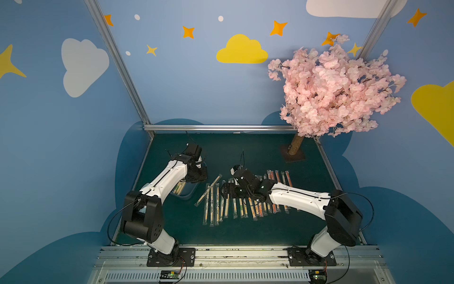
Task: Take the paired disposable chopsticks out of the storage box
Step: Pick up the paired disposable chopsticks from the center of the board.
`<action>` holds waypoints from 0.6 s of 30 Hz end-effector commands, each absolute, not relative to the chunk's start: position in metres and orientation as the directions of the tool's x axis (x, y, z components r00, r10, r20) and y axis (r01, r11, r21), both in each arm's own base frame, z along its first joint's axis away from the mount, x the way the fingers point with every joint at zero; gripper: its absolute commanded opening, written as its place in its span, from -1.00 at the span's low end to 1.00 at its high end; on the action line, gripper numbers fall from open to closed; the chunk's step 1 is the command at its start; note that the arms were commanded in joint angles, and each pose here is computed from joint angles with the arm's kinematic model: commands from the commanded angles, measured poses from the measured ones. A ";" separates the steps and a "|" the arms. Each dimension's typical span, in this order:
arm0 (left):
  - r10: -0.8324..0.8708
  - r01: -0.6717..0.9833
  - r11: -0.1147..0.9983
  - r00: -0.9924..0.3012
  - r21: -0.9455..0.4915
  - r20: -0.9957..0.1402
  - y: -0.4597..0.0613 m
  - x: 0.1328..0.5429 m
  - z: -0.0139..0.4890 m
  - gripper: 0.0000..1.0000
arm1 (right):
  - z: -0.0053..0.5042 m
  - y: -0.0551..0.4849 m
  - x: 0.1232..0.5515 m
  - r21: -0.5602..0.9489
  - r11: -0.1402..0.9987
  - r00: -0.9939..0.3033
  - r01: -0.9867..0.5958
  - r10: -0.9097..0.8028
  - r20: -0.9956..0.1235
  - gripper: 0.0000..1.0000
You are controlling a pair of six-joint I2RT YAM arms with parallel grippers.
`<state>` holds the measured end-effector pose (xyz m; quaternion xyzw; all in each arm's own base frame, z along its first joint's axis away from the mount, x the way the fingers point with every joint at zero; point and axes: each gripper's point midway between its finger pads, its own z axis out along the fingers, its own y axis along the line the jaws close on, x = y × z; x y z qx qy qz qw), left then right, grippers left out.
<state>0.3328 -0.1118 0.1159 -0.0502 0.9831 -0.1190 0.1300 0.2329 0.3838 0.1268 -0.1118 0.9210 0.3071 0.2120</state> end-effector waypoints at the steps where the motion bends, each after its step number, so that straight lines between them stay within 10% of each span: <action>1: -0.120 -0.057 0.965 -0.963 -0.255 -0.240 -0.118 0.333 0.113 -0.29 | 0.133 0.385 0.233 0.527 0.780 -0.881 -0.338 -0.064 -0.469 0.89; 18: 0.003 0.019 0.992 -0.991 -0.122 -0.131 -0.143 0.329 0.048 -0.31 | 0.133 0.381 0.234 0.522 0.785 -0.879 -0.334 -0.059 -0.473 0.89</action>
